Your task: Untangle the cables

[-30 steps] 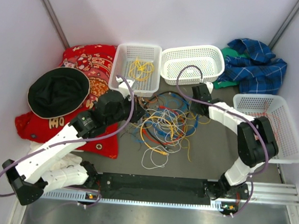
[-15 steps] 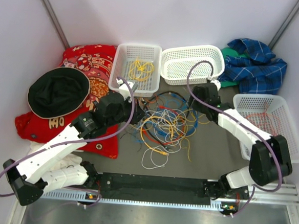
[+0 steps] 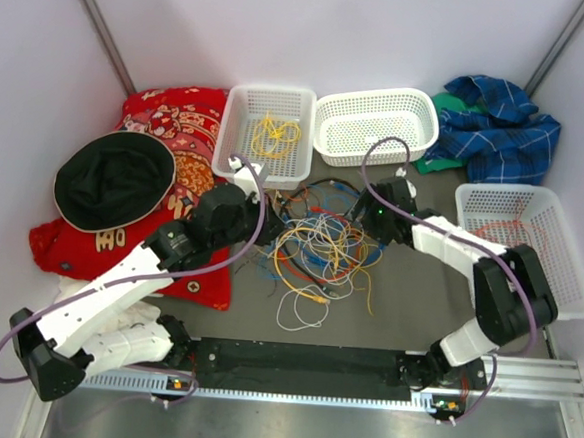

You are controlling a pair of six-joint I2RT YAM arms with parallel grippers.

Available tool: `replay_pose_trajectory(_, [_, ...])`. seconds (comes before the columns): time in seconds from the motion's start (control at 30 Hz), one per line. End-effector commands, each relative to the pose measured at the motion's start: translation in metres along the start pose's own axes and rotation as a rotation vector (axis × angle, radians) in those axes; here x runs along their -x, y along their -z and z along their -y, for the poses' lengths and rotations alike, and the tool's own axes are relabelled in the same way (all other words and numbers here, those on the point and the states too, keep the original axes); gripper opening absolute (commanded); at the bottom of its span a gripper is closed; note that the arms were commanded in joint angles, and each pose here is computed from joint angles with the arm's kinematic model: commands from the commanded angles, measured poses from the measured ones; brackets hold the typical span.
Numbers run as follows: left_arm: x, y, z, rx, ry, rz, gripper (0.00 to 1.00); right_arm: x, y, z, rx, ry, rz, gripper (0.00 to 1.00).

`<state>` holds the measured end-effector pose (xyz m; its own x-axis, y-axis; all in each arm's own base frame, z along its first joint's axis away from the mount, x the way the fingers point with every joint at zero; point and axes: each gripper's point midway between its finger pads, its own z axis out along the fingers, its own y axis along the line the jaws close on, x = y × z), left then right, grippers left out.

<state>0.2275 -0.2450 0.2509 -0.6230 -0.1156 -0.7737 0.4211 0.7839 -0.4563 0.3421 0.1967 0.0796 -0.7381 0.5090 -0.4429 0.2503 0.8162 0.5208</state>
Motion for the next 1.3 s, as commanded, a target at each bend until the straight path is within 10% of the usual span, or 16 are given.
replay_pose_trajectory(0.0, [0.013, 0.006, 0.004, -0.022, 0.014, 0.069, 0.01, 0.016, -0.021, -0.031, 0.052, -0.047, 0.014, 0.82])
replay_pose_trajectory(0.23, [0.007, 0.013, 0.001, -0.022, 0.016, 0.065, 0.0, 0.029, -0.048, -0.042, 0.046, -0.052, 0.04, 0.63])
replay_pose_trajectory(0.47, [0.002, 0.014, -0.003, -0.015, 0.017, 0.06, 0.08, 0.056, -0.015, -0.068, 0.131, -0.004, 0.132, 0.0])
replay_pose_trajectory(0.67, [0.022, 0.019, -0.01, 0.055, 0.017, 0.128, 0.99, 0.104, 0.098, -0.111, 0.244, 0.146, 0.297, 0.0])
replay_pose_trajectory(0.83, [0.063, 0.03, -0.005, 0.069, 0.0, 0.275, 0.99, 0.127, 0.197, -0.15, 0.321, 0.272, 0.369, 0.0])
replay_pose_trajectory(1.27, [0.125, 0.054, 0.11, -0.614, -0.258, 0.801, 0.98, 0.115, 0.311, -0.167, 0.459, 0.287, 0.344, 0.0])
